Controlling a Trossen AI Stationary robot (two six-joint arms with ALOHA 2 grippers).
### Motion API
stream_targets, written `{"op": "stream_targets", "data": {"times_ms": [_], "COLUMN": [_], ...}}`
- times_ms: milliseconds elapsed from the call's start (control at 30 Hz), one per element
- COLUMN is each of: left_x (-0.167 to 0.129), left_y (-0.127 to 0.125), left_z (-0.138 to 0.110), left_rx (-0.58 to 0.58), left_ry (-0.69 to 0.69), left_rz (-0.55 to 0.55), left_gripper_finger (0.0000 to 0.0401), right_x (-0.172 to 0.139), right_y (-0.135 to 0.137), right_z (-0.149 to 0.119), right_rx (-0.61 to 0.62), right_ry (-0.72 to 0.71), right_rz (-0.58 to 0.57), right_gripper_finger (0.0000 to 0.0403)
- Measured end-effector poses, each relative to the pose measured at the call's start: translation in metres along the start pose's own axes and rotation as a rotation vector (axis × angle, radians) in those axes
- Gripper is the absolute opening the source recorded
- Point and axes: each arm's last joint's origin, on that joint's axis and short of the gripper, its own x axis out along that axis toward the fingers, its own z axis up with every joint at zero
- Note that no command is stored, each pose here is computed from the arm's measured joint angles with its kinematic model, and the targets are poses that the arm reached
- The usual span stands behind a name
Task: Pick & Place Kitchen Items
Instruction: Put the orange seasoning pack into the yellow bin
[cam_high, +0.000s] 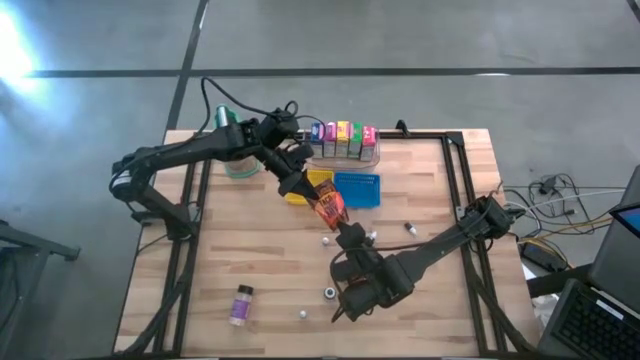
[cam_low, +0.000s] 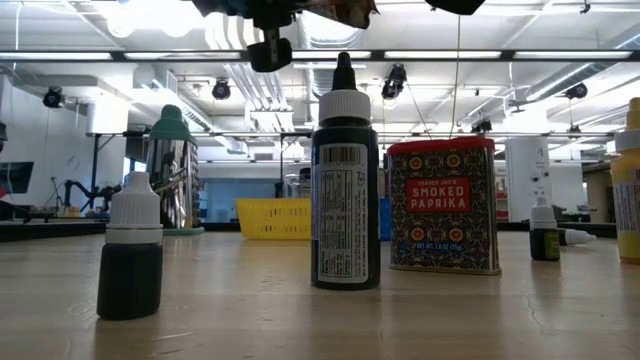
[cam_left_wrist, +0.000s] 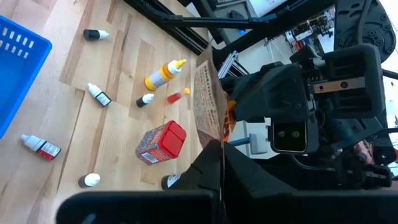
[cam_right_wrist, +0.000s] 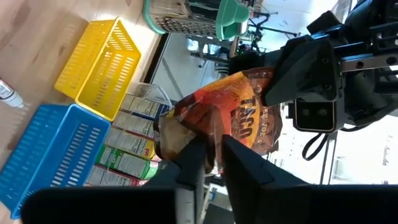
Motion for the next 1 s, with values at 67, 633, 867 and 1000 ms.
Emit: {"op": "stream_targets", "data": {"times_ms": [67,633,867,1000], "left_x": [0.0,-0.02,-0.022,-0.023], "left_y": [0.0,-0.009,0.003,0.006], "left_z": [0.0,0.001,-0.012,-0.016], "left_rx": [0.001,0.142,0.24,0.296], "left_ry": [0.0,-0.048,0.034,0.074], "left_rz": [0.0,0.065,0.363,0.466], "left_gripper_finger": [0.0004,0.0003,0.0003,0.0003], "right_x": [0.0,-0.03,-0.039,-0.041], "right_y": [0.0,-0.008,-0.028,-0.033], "right_z": [0.0,-0.035,-0.088,-0.127], "right_rx": [0.034,0.527,0.845,1.008], "right_ry": [-0.001,0.024,0.1,0.109], "right_rz": [0.002,0.376,0.449,0.47], "right_gripper_finger": [0.0072,0.0175,0.0169,0.0153]}}
